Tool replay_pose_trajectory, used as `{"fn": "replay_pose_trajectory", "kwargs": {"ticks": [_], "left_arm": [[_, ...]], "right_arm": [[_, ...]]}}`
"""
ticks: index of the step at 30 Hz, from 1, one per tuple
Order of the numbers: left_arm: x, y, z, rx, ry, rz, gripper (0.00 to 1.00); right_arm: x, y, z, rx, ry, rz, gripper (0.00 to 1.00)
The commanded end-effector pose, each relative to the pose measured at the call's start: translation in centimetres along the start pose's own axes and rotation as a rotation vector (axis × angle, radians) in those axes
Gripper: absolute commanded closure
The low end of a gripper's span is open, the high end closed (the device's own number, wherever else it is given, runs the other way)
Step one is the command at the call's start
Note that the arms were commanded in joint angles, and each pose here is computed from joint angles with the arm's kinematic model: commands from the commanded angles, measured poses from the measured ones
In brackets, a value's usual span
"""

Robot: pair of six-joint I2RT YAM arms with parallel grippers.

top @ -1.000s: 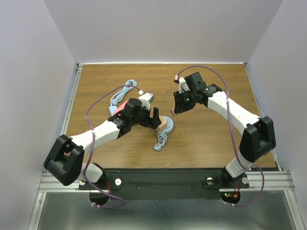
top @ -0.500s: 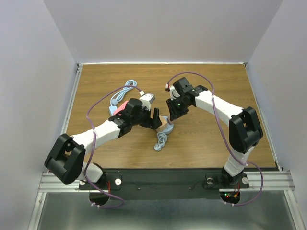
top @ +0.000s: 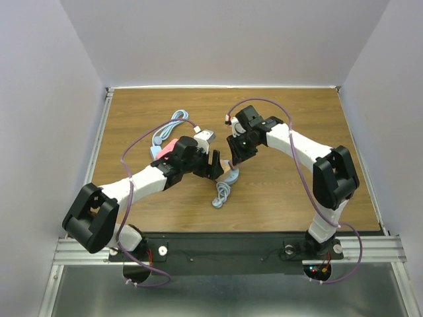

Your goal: Insert the plug

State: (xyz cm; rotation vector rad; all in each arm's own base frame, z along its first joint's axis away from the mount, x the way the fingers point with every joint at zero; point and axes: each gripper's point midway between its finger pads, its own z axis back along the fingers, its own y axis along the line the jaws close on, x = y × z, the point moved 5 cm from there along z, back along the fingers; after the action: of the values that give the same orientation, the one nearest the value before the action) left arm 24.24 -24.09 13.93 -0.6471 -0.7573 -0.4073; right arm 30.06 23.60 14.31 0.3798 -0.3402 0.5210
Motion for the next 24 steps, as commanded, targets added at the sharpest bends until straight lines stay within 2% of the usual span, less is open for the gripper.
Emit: {"fn": "replay_pose_trajectory", "kwargs": {"ticks": [1,24], "left_arm": [[0.3,-0.5,-0.2,-0.027,-0.005,-0.014,0.18],[0.0,-0.7,-0.5,-0.028,0.011,-0.027,0.19]], "right_arm": [[1.1,1.0,0.2,0.027,-0.023,0.047,0.99],[0.7,1.1,-2.5,0.026,0.046,0.088,1.0]]}}
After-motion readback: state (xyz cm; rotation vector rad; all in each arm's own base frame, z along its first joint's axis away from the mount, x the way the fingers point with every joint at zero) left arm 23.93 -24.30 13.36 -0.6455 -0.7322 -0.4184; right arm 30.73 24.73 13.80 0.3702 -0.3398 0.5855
